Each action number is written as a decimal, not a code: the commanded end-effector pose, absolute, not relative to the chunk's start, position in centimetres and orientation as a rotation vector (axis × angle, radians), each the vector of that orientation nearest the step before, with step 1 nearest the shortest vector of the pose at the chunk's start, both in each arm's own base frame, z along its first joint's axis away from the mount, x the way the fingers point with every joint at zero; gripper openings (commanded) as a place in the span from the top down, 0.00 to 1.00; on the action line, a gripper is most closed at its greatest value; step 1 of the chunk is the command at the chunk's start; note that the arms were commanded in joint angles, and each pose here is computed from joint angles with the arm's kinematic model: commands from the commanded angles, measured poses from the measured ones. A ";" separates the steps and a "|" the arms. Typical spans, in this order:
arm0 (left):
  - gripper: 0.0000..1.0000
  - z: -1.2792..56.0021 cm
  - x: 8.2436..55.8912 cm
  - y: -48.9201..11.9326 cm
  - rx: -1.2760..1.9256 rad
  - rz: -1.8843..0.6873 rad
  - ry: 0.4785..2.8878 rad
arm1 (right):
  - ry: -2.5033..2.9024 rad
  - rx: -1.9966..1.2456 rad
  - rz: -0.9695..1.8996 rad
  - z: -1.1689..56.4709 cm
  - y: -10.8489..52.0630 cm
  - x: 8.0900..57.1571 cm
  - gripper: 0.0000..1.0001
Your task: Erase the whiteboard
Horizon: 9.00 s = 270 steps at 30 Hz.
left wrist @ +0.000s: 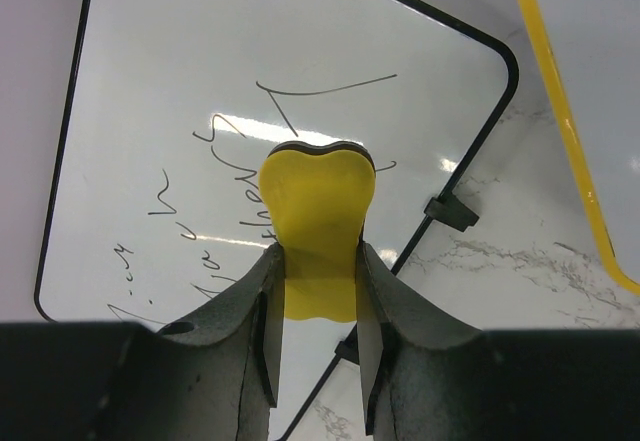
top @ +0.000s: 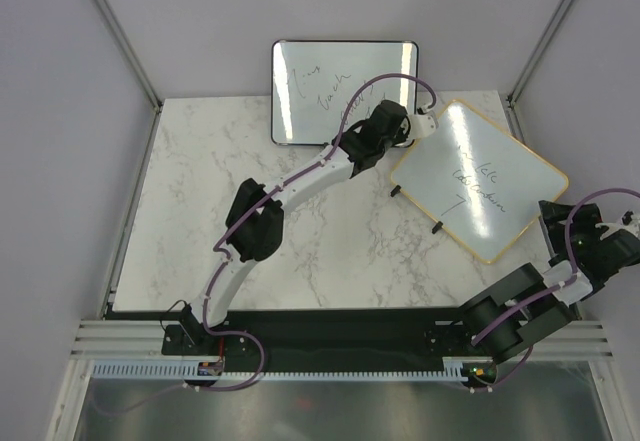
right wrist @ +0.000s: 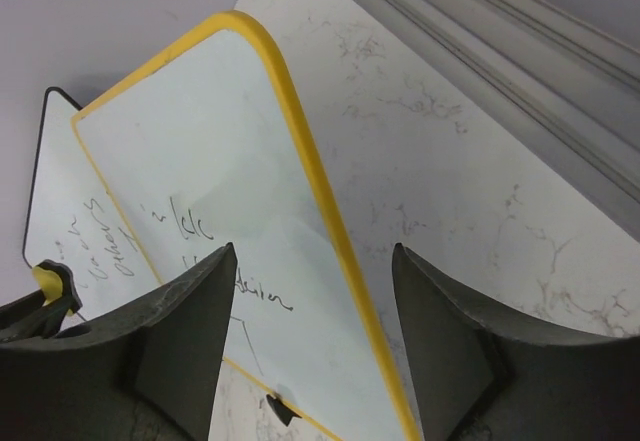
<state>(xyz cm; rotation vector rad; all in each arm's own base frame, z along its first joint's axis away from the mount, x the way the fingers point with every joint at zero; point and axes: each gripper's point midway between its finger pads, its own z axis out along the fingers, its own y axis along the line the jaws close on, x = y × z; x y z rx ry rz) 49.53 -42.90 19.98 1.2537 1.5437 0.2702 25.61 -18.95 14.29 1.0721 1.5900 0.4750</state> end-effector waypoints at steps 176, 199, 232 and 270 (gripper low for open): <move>0.98 9.0 46.0 -54.5 1.160 -0.462 1.737 | 1.600 0.485 0.585 14.6 -6.6 30.9 1.00; 0.98 8.5 35.5 -58.8 1.401 -0.611 1.729 | 1.594 0.489 0.576 14.5 -6.4 30.6 1.00; 0.98 11.4 28.5 -62.2 1.537 -0.585 1.551 | 1.591 0.485 0.577 14.7 -6.3 30.6 1.00; 0.98 -3.4 32.4 -46.7 1.529 -0.353 2.168 | 1.585 0.484 0.559 14.8 -6.4 30.6 1.00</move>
